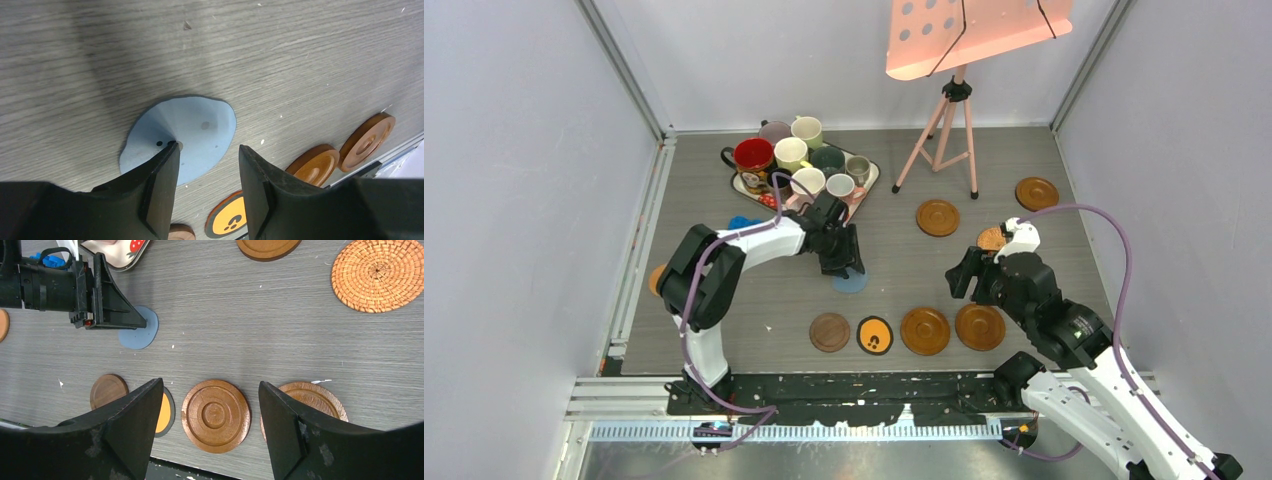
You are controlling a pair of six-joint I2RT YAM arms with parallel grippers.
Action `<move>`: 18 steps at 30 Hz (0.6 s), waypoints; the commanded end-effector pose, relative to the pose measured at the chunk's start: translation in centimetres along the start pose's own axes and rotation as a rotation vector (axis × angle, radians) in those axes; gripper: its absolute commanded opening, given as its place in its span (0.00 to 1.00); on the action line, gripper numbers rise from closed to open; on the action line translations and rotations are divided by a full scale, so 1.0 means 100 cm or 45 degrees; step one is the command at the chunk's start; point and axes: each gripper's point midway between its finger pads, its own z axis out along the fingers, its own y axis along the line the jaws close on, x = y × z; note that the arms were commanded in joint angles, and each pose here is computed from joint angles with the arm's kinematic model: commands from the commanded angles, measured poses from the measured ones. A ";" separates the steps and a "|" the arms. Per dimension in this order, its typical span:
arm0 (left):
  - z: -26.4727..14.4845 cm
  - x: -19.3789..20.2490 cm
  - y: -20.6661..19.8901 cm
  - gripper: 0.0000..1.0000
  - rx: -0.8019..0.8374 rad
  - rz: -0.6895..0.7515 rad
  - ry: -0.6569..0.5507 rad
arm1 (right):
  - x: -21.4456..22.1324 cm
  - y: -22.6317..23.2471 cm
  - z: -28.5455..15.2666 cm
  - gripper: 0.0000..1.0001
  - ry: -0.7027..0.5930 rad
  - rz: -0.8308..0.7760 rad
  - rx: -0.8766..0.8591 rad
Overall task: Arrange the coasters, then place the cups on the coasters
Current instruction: Move the coaster to the center of the board.
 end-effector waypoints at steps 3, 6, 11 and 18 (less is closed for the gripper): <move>-0.017 -0.009 0.002 0.50 -0.071 0.043 -0.070 | -0.012 0.006 -0.002 0.77 -0.065 0.037 -0.030; -0.024 -0.025 0.019 0.49 -0.194 0.030 -0.121 | -0.010 0.007 -0.002 0.77 -0.058 0.037 -0.037; -0.032 -0.045 0.037 0.49 -0.307 0.051 -0.215 | -0.012 0.006 -0.003 0.77 -0.059 0.028 -0.032; -0.025 -0.052 0.043 0.49 -0.322 0.047 -0.188 | -0.017 0.004 -0.005 0.77 -0.075 0.019 -0.012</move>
